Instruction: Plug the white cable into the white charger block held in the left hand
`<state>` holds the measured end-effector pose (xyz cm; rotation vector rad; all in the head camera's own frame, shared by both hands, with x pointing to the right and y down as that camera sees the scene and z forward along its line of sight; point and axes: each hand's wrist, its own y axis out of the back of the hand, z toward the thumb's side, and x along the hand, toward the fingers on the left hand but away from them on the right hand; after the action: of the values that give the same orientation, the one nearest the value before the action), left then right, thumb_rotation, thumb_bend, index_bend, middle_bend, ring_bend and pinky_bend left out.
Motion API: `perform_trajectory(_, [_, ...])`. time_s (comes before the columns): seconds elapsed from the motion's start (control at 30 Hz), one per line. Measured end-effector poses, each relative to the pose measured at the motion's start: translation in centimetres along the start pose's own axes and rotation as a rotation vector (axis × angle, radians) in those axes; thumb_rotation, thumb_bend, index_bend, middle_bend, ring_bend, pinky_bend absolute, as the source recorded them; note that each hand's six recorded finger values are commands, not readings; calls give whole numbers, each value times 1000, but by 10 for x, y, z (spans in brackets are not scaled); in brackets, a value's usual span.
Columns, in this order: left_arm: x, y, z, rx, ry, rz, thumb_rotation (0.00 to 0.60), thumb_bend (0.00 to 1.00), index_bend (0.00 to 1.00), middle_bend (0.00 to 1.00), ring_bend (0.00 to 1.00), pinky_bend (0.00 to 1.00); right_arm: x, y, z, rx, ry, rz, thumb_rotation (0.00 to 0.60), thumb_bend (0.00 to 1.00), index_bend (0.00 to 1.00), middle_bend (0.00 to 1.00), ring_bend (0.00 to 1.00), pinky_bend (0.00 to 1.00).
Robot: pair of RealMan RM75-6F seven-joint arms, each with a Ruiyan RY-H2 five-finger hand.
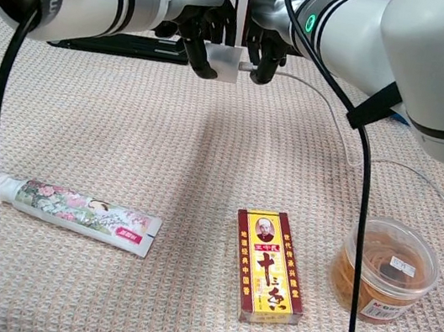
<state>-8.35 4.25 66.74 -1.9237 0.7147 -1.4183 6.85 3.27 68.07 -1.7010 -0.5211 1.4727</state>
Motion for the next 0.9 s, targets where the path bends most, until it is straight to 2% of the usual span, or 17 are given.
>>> perform_trajectory(0.07, [0, 0, -2, 1, 1, 2, 600, 309, 573, 559, 724, 857, 2, 0, -2, 0, -2, -4, 600, 229, 394, 473, 354, 281])
perform_trajectory(0.13, [0, -1, -3, 4, 1, 2, 600, 308, 573, 559, 725, 857, 4, 1, -5, 2, -5, -12, 600, 137, 281, 429, 321, 275])
perform_trajectory(0.23, [1, -2, -4, 5, 1, 1, 600, 308, 573, 559, 724, 857, 8, 1, -9, -4, -10, -18, 600, 67, 149, 363, 282, 263])
perform_trajectory(0.4, [3, -3, -6, 19, -3, 10, 600, 308, 572, 554, 711, 849, 16, 2, -17, -34, -6, -21, 600, 56, 31, 231, 186, 230])
perform_trajectory(0.53, [7, -13, -14, 43, -11, 4, 600, 307, 566, 545, 699, 836, 26, 4, -37, -71, -10, -40, 600, 56, 0, 127, 101, 200])
perform_trajectory(0.67, [14, -27, -26, 66, -20, -10, 600, 306, 514, 517, 634, 818, 41, 4, -69, -94, -33, -63, 600, 54, 0, 100, 91, 194])
perform_trajectory(0.77, [20, -37, -35, 103, -35, -9, 600, 296, 392, 416, 486, 756, 53, 4, -99, -115, -62, -84, 600, 54, 0, 98, 90, 190])
perform_trajectory(0.9, [21, -51, -43, 114, -55, -16, 600, 276, 242, 267, 293, 551, 67, 1, -138, -143, -107, -98, 600, 54, 0, 97, 90, 188])
